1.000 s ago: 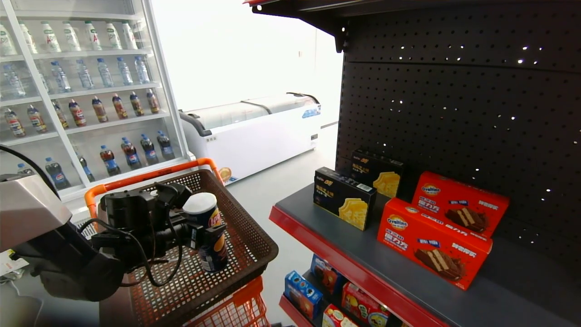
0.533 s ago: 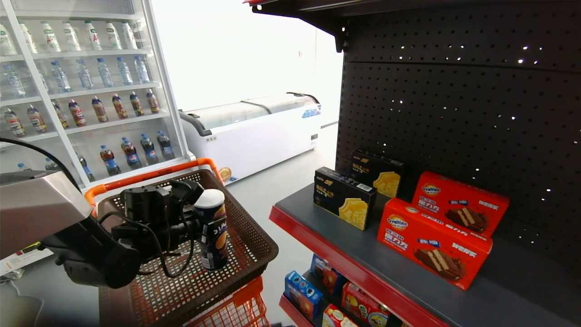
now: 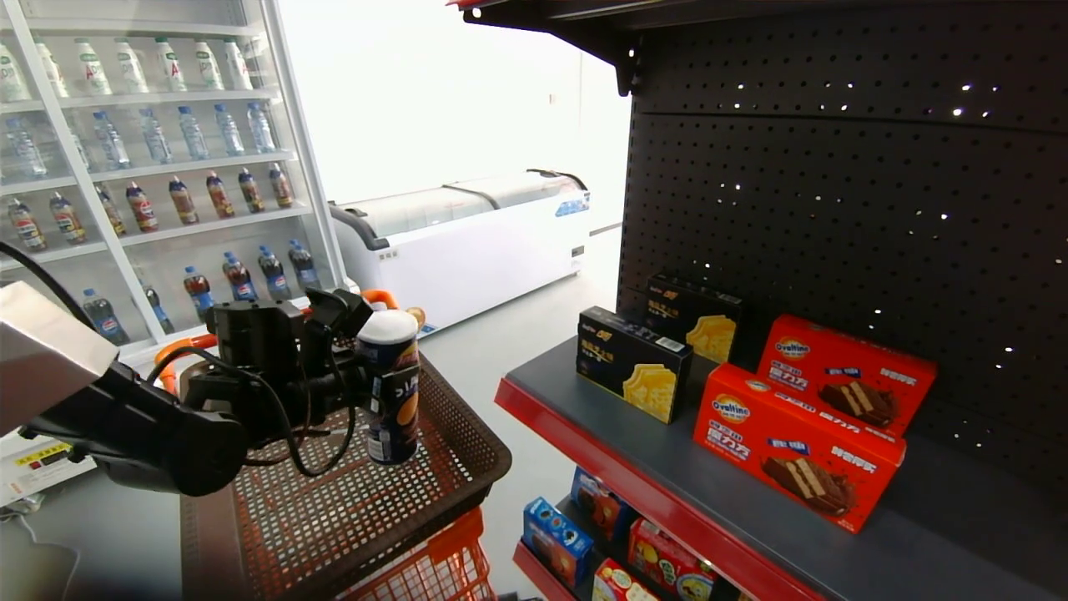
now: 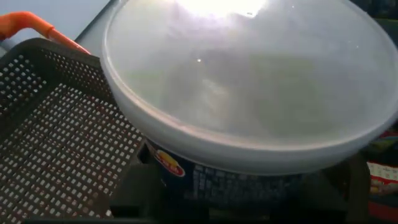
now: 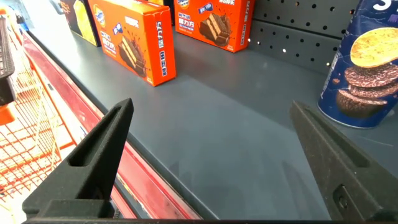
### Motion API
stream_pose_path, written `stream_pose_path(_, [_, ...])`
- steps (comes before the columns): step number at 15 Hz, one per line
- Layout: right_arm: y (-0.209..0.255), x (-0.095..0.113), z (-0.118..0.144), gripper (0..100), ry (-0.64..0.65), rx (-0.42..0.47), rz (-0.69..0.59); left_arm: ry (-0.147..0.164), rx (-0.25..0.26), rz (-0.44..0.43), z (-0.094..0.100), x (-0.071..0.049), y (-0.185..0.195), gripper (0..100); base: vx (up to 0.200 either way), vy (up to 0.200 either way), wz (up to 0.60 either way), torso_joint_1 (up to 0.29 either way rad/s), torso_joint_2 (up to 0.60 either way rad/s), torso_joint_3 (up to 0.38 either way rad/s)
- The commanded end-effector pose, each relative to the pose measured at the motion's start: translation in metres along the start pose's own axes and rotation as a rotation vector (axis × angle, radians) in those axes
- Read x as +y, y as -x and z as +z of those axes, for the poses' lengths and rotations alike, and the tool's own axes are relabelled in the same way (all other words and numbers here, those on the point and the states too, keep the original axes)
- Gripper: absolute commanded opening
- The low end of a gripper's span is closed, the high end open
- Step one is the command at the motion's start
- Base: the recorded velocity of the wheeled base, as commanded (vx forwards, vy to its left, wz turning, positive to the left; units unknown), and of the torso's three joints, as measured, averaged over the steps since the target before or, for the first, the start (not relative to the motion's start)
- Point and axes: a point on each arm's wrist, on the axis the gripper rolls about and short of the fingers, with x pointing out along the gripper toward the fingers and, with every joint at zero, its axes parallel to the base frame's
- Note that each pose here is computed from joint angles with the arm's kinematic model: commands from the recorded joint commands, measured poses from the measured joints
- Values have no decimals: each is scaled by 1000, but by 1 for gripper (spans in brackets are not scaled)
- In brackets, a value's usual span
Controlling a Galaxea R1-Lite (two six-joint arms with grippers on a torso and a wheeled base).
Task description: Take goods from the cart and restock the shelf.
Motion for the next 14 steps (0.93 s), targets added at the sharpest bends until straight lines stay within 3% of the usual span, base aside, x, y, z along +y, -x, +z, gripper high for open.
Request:
stream_pose_path(1, [0,0,0,100,0,1,0,-19,-56,-6,45,-7,27,0,0,0,0,0,0,0])
stream_pose_path(6, [0,0,0,100,0,1,0,-34,-77,-33,59,-18,62,0,0,0,0,0,0,0])
stream_pose_path(8, [0,0,0,100,0,1,0,-21,-41,-57,63,-28,73,0,0,0,0,0,0,0])
stream_pose_path(9, [0,0,0,100,0,1,0,-21,-51,-80,69,-35,76,0,0,0,0,0,0,0])
stream_pose_path(11, [0,0,0,100,0,1,0,47,-120,-137,88,-45,87,0,0,0,0,0,0,0])
stream_pose_path(14, [0,0,0,100,-1,1,0,35,-152,-149,97,-47,87,0,0,0,0,0,0,0])
